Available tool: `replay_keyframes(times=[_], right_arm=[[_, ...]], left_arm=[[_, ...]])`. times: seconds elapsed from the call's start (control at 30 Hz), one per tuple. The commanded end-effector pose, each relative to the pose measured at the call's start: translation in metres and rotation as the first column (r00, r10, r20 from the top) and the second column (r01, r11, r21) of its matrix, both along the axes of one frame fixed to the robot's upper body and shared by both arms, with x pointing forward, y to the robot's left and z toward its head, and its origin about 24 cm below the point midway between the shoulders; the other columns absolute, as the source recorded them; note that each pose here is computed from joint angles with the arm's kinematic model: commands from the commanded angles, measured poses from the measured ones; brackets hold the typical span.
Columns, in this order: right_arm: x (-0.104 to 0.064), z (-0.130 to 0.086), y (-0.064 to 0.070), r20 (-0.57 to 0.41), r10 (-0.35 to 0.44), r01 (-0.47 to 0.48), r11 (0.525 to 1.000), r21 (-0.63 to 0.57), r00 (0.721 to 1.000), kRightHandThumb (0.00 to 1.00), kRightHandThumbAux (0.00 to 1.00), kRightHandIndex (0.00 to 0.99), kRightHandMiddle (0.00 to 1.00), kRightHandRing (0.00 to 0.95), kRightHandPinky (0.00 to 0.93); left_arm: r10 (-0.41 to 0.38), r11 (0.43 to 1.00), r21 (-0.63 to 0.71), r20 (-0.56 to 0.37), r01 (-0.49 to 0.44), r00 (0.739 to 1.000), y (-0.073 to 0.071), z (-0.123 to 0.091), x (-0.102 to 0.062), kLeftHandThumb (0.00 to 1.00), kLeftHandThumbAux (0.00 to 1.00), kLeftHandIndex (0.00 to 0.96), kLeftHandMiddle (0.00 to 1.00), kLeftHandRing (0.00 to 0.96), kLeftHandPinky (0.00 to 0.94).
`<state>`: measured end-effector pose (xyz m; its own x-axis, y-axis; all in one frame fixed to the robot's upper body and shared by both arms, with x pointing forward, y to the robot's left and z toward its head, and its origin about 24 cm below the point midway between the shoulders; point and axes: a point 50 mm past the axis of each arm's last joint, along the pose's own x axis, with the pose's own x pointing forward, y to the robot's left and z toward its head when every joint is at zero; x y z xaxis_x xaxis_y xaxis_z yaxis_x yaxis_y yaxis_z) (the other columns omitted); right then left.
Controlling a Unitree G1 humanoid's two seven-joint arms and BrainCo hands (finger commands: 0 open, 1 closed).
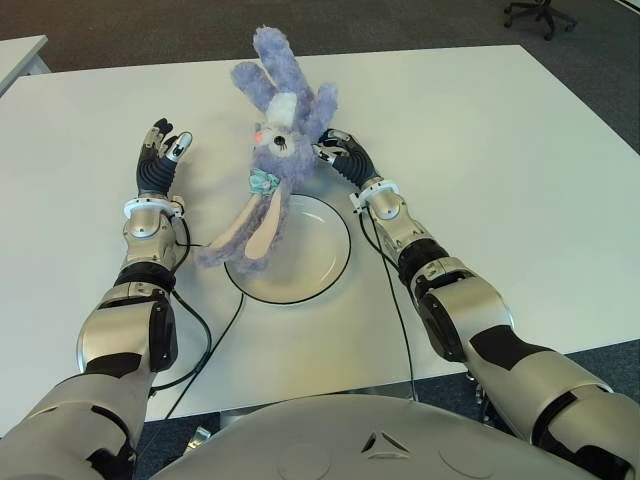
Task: Put the doll into the plate.
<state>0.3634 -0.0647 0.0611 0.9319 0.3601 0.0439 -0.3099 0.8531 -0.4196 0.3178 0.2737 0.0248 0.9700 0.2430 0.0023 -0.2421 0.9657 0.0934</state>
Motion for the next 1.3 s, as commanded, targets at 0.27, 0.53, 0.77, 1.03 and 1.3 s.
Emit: replay_keyframes(times=[0.27, 0.53, 0.77, 1.03, 1.3], right_arm=[[-0.0046, -0.0075, -0.0018, -0.033, 0.033, -0.033, 0.999, 0.003, 0.999, 0.26, 0.403, 0.105, 0.109, 0.147, 0.202], [-0.0055, -0.0093, -0.0035, -0.064, 0.052, -0.05, 0.998, 0.039, 0.997, 0.246, 0.413, 0.084, 0.071, 0.099, 0.138], [-0.0056, -0.0111, -0.0045, -0.083, 0.053, -0.05, 0.998, 0.036, 0.995, 0.202, 0.4, 0.085, 0.069, 0.088, 0.136], [-0.006, -0.0122, -0.005, -0.092, 0.051, -0.048, 0.998, 0.028, 0.995, 0.18, 0.409, 0.091, 0.081, 0.103, 0.158], [-0.0069, -0.0135, -0.0048, -0.102, 0.05, -0.046, 0.998, 0.042, 0.993, 0.191, 0.447, 0.091, 0.096, 0.114, 0.162]], left_arm=[[-0.017, 0.997, -0.074, -0.174, 0.004, 0.985, -0.0099, -0.0481, -0.0293, 0.0, 0.473, 0.0, 0.081, 0.089, 0.101], [-0.015, 0.997, -0.071, -0.173, 0.002, 0.985, -0.0099, -0.0483, -0.0297, 0.0, 0.47, 0.001, 0.079, 0.088, 0.095], [-0.016, 0.998, -0.069, -0.172, 0.004, 0.985, -0.01, -0.0485, -0.0302, 0.0, 0.467, 0.003, 0.085, 0.093, 0.108], [-0.014, 0.998, -0.071, -0.173, 0.002, 0.985, -0.01, -0.0491, -0.0309, 0.0, 0.471, 0.0, 0.083, 0.091, 0.102], [-0.012, 0.997, -0.074, -0.176, -0.001, 0.984, -0.0096, -0.0498, -0.0314, 0.0, 0.472, 0.0, 0.079, 0.089, 0.104]])
